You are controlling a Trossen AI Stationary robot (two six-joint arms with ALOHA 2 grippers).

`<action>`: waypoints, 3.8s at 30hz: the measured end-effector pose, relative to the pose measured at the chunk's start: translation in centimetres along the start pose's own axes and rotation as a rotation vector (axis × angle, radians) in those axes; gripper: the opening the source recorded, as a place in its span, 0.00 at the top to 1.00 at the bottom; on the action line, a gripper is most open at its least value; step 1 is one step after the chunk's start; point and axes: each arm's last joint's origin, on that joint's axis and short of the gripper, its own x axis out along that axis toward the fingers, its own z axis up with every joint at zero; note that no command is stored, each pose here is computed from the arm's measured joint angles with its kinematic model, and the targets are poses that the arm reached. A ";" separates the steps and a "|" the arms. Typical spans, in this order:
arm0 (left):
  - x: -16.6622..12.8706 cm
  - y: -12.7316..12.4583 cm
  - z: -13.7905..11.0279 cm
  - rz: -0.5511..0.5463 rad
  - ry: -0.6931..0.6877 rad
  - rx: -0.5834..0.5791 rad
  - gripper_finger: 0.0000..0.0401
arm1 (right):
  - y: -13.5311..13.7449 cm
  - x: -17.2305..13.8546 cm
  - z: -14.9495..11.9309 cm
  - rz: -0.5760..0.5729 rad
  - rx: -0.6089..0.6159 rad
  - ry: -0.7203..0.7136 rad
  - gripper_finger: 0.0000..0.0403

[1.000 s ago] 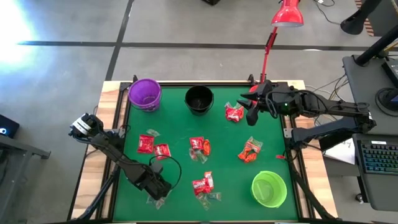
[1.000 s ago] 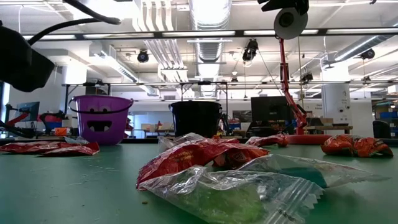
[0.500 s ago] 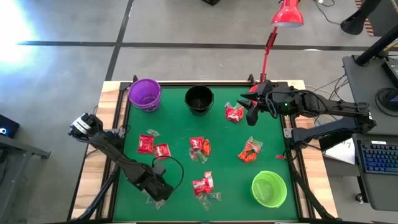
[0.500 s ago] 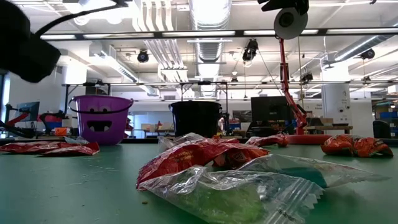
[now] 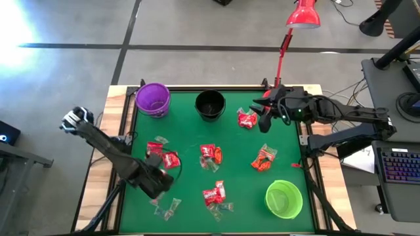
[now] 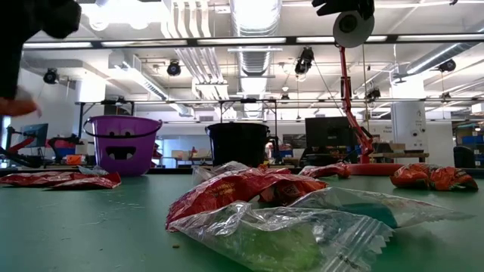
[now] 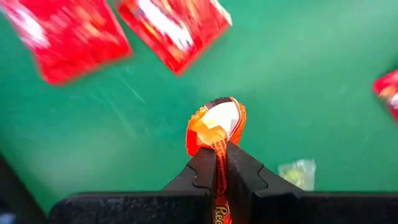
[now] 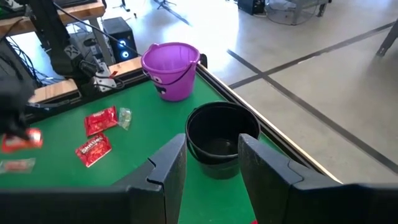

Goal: Sort candy
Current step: Put the orange chocolate bar into the purple bucket

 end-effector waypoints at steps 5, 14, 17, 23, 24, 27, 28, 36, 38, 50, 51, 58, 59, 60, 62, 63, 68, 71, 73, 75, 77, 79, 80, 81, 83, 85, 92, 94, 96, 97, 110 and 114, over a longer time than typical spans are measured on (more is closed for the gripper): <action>-2.5 2.4 2.1 -0.012 -0.115 -0.036 1.00 | 0.1 0.2 -0.1 -0.002 -0.004 0.009 0.66; -4.9 6.4 6.2 0.062 -0.378 -0.150 1.00 | 0.1 0.2 -0.1 -0.001 -0.003 0.006 0.66; -5.4 7.1 7.6 0.054 -0.461 -0.174 1.00 | 0.1 0.2 0.0 -0.001 -0.002 0.005 0.66; -6.0 8.8 10.7 0.124 -0.553 -0.222 1.00 | 0.1 0.2 0.0 -0.001 -0.002 0.005 0.66; -6.0 9.1 11.2 0.145 -0.569 -0.231 1.00 | 0.1 0.2 0.0 -0.001 -0.002 0.005 0.66; -6.1 10.0 12.7 0.209 -0.603 -0.266 1.00 | 0.1 0.2 0.0 -0.001 -0.002 0.004 0.66; -6.1 10.3 13.2 0.230 -0.609 -0.274 1.00 | 0.1 0.2 0.0 -0.001 -0.002 0.005 0.66; -6.4 11.9 16.2 0.324 -0.650 -0.238 1.00 | 0.1 0.2 -0.1 0.002 -0.002 0.006 0.66; -6.4 12.1 17.0 0.337 -0.662 -0.231 1.00 | 0.1 0.2 -0.1 0.002 -0.003 0.006 0.66; -4.8 12.8 22.9 0.393 -0.655 -0.206 1.00 | 0.1 0.2 -0.1 0.002 -0.012 0.006 0.66; -4.5 12.9 23.3 0.407 -0.640 -0.203 1.00 | 0.1 0.2 -0.1 0.002 -0.012 0.006 0.66; -2.4 13.5 25.2 0.493 -0.525 -0.149 1.00 | 0.1 0.2 -0.1 0.002 -0.012 0.010 0.66; -2.1 13.5 25.3 0.500 -0.510 -0.132 0.99 | 0.1 0.2 -0.1 0.002 -0.012 0.010 0.66; -1.9 13.5 25.5 0.508 -0.501 -0.119 0.99 | 0.1 0.2 -0.1 0.001 -0.012 0.010 0.66; -1.5 13.5 25.8 0.520 -0.486 -0.100 0.97 | 0.1 0.2 -0.1 0.002 -0.010 0.010 0.66; -1.3 13.5 25.9 0.524 -0.478 -0.094 0.95 | 0.1 0.2 -0.1 0.002 -0.005 0.010 0.66; -0.6 13.5 26.4 0.527 -0.440 -0.068 0.89 | 0.0 0.2 -0.1 0.001 -0.002 0.010 0.66; -0.5 13.5 26.5 0.530 -0.432 -0.061 0.85 | 0.1 0.1 -0.1 0.002 -0.003 0.010 0.66; -0.5 13.5 26.4 0.498 -0.415 -0.055 0.82 | 0.1 0.1 -0.1 0.002 -0.006 0.010 0.66; -0.5 13.3 26.3 0.444 -0.382 -0.026 0.81 | 0.0 0.1 -0.1 0.000 -0.017 0.014 0.66; -0.7 13.2 26.0 0.408 -0.357 0.003 0.80 | 0.0 0.1 -0.3 -0.002 -0.038 0.028 0.66; -0.9 13.1 25.7 0.387 -0.347 0.027 0.80 | -0.2 -0.1 -0.5 -0.007 -0.056 0.051 0.66; -1.0 13.0 25.6 0.373 -0.343 0.041 0.80 | -0.2 -0.3 -0.6 -0.009 -0.057 0.058 0.66; -1.1 13.0 25.4 0.355 -0.336 0.059 0.80 | -0.3 -0.5 -0.7 -0.010 -0.054 0.064 0.66; -1.5 12.7 25.0 0.299 -0.317 0.113 0.80 | -0.6 -1.0 -0.8 -0.015 -0.039 0.079 0.66; -1.8 12.4 24.6 0.239 -0.300 0.175 0.81 | -0.8 -1.5 -1.1 -0.019 -0.016 0.097 0.66; -3.6 11.7 22.7 0.046 -0.286 0.380 0.81 | -1.5 -2.3 -2.9 -0.081 0.126 0.284 0.66; -4.1 11.5 22.1 -0.028 -0.281 0.444 0.81 | -1.5 -2.1 -3.5 -0.082 0.188 0.351 0.66; -4.6 11.4 21.6 -0.099 -0.276 0.495 0.81 | -1.3 -1.7 -3.8 -0.094 0.259 0.392 0.66; -4.8 11.3 21.4 -0.130 -0.273 0.517 0.81 | -1.2 -1.4 -3.9 -0.105 0.286 0.408 0.66; -6.5 11.3 18.6 -0.312 -0.243 0.758 0.81 | 0.1 1.8 -7.2 -0.195 0.318 0.780 0.66; -6.8 11.7 17.7 -0.331 -0.217 0.802 0.81 | 1.3 3.0 -9.1 -0.203 0.268 0.881 0.66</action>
